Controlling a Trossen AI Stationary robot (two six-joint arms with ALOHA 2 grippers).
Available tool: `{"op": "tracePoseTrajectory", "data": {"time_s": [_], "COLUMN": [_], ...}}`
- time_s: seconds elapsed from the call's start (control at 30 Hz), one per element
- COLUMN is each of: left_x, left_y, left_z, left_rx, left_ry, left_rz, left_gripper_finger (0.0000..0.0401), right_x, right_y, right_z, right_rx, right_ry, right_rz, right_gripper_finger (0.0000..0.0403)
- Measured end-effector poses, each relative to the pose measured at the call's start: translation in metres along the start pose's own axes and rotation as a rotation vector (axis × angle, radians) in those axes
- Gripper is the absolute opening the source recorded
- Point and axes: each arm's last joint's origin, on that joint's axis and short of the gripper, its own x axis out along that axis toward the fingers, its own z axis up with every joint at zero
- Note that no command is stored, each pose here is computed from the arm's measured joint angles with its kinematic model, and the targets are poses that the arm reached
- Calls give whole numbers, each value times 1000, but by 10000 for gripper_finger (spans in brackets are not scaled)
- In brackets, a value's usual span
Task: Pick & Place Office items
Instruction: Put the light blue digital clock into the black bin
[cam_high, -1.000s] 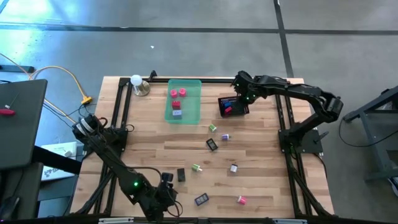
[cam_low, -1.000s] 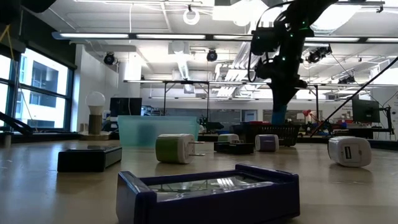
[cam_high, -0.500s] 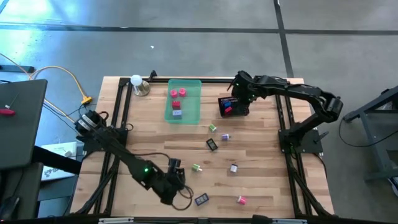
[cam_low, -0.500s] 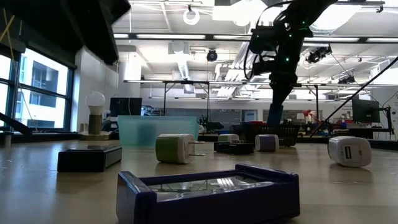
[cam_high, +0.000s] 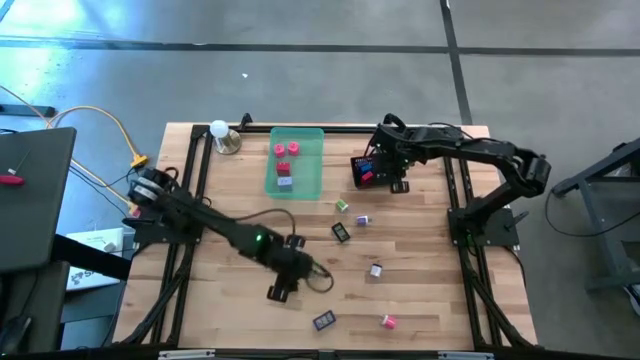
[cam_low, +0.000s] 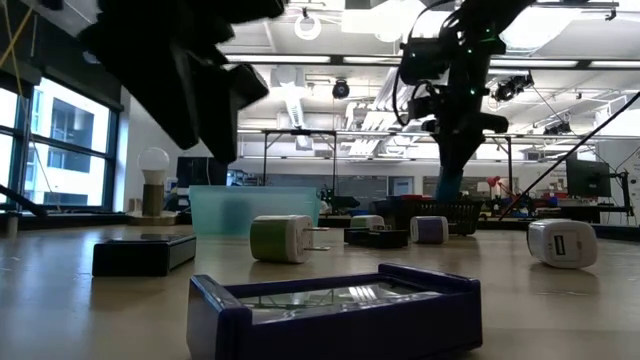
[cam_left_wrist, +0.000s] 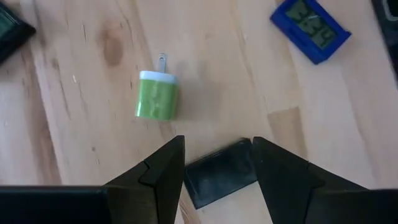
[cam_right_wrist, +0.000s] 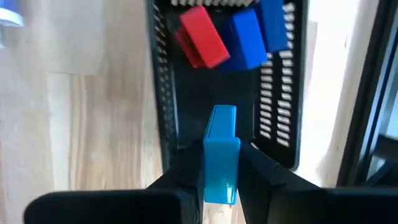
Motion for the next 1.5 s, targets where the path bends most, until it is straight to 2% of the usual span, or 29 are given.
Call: {"op": "tracePoseTrajectory", "data": {"time_s": [0.07,0.23,0.43,0.6,1.3,1.5], "left_x": [0,-1,-9,-11,-11,-11], "left_y": [11,24,35,41,44,44], "left_z": [1,0,-4,-3,0,0], "left_rx": [-32,-57,-80,-111,-136,-129], "left_ry": [9,34,70,62,28,28], "left_rz": [-26,-9,99,120,130,130], "left_gripper_finger": [179,179,179,179,179,179], "right_x": [-1,-2,-4,-5,-4,13], "right_y": [4,14,27,33,28,27], "right_z": [3,10,19,25,27,28], "right_rx": [-32,-95,-150,-208,-282,-276], "right_ry": [-8,-23,-56,-96,-144,-81], "right_rz": [1,-2,6,13,12,57], "right_gripper_finger": [55,55,55,55,55,55]}}
